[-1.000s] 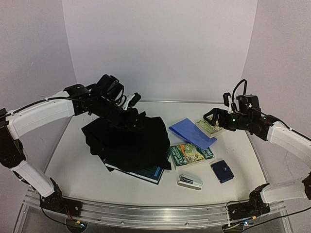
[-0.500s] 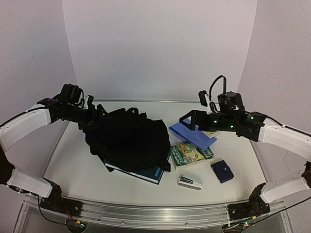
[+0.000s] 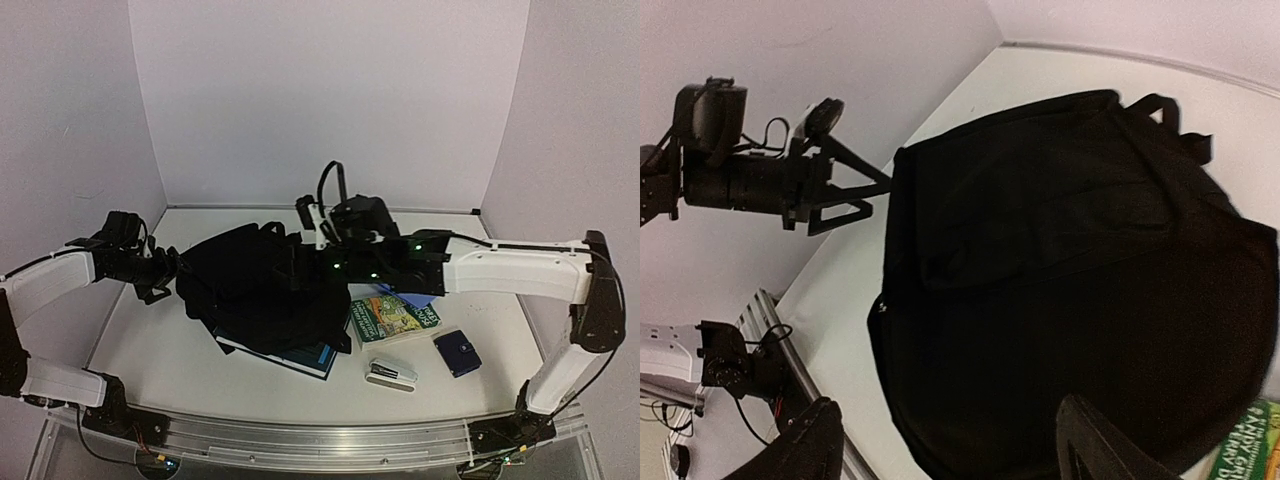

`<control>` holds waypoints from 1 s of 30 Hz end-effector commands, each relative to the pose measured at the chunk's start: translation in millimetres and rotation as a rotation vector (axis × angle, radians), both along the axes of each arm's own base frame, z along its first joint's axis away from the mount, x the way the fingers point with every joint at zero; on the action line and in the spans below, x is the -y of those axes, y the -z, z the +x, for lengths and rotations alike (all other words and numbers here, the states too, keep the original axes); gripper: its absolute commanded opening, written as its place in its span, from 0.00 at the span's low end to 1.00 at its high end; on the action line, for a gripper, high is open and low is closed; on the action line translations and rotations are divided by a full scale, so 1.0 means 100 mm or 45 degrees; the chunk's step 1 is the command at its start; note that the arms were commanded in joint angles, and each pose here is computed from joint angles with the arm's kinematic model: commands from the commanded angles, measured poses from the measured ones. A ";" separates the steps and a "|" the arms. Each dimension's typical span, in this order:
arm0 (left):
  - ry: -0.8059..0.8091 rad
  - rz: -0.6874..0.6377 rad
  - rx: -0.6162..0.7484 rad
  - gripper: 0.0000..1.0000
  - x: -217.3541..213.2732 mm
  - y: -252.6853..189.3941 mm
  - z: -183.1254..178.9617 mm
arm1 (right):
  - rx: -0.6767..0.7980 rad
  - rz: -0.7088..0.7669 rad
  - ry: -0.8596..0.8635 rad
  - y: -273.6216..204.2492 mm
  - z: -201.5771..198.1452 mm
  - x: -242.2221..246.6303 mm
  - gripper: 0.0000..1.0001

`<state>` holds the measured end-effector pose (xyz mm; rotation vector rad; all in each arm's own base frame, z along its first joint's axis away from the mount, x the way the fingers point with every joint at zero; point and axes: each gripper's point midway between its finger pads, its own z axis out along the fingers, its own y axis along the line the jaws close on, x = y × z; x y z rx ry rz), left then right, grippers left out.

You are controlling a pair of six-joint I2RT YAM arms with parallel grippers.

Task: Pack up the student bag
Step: Unzip the student bag at the center of the board.

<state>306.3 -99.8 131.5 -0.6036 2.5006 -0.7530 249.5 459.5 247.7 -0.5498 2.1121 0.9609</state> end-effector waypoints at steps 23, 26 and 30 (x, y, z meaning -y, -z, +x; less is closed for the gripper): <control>0.057 -0.240 0.111 0.32 0.26 0.20 0.08 | -0.135 0.105 -0.139 0.79 0.19 -1.63 0.36; 0.061 -0.251 0.106 0.24 0.26 0.21 0.05 | -0.131 0.115 -0.139 0.80 0.22 -1.69 0.31; 0.055 -0.252 0.104 0.17 0.25 0.23 0.00 | -0.109 0.126 -0.115 0.75 0.27 -1.70 0.11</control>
